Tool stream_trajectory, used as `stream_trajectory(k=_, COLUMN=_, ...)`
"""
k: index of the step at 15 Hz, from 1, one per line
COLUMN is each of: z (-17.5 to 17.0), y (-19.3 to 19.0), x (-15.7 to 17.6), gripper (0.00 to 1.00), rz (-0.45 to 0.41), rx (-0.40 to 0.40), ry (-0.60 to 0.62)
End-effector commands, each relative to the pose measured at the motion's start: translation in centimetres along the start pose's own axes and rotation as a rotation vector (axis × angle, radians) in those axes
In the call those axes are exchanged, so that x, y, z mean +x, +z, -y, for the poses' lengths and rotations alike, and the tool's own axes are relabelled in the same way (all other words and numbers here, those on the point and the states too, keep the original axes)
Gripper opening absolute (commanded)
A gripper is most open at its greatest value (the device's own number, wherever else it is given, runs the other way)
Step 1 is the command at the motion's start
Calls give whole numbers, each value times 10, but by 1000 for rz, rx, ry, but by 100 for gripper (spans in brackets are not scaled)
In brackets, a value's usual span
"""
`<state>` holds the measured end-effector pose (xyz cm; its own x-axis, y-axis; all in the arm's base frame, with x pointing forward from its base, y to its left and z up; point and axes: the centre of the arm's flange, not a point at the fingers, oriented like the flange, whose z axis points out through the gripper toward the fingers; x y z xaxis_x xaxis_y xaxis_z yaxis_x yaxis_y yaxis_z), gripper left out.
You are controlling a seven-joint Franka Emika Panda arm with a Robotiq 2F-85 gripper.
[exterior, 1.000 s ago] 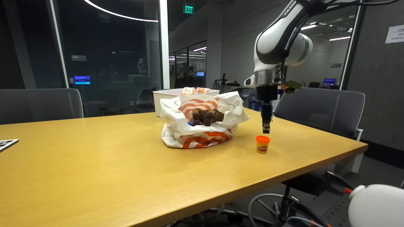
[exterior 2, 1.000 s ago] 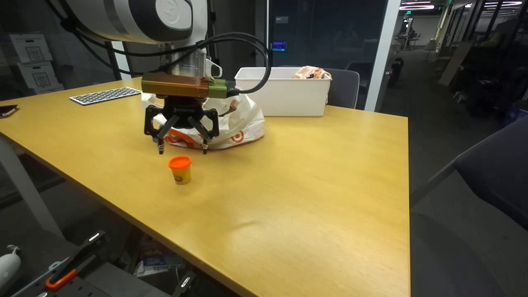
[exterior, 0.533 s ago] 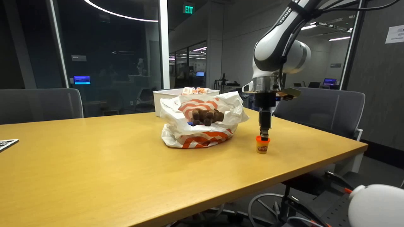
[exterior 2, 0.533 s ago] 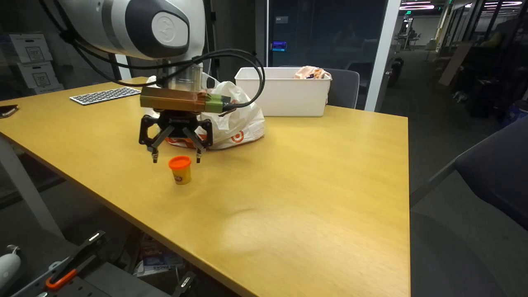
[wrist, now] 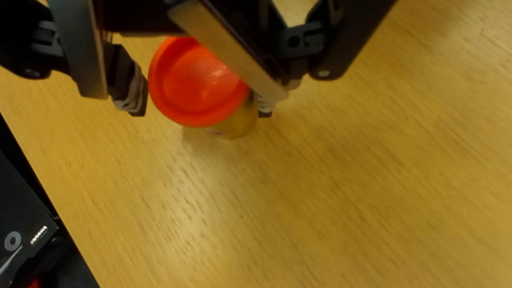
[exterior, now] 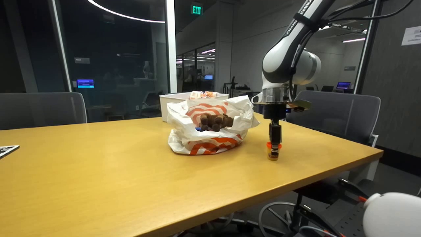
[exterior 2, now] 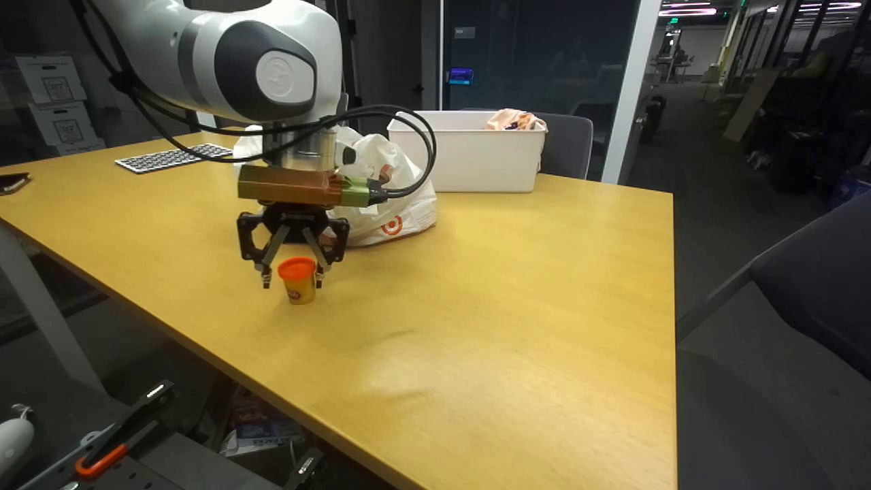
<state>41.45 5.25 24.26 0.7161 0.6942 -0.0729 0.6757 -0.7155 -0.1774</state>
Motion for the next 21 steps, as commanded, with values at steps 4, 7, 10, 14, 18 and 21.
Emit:
stream_trajectory(k=4, z=1, y=-2, x=0, gripper=22, rz=-23, rx=-12, ry=-8)
stream_trajectory(k=7, z=11, y=-25, x=-15, gripper=22, rz=-25, rx=-52, ry=-12)
stream_trajectory(k=10, z=33, y=-61, x=-28, gripper=22, rz=-43, rx=-136, ry=-98)
stream_trajectory(k=14, z=56, y=-109, x=-6, gripper=22, rz=-5, rx=-311, ry=-229)
stream_trajectory(k=18, z=80, y=-153, x=60, gripper=22, rz=75, rx=-460, ry=-373)
stream_trajectory(k=21, z=98, y=-182, x=111, gripper=22, rz=116, rx=-546, ry=-467)
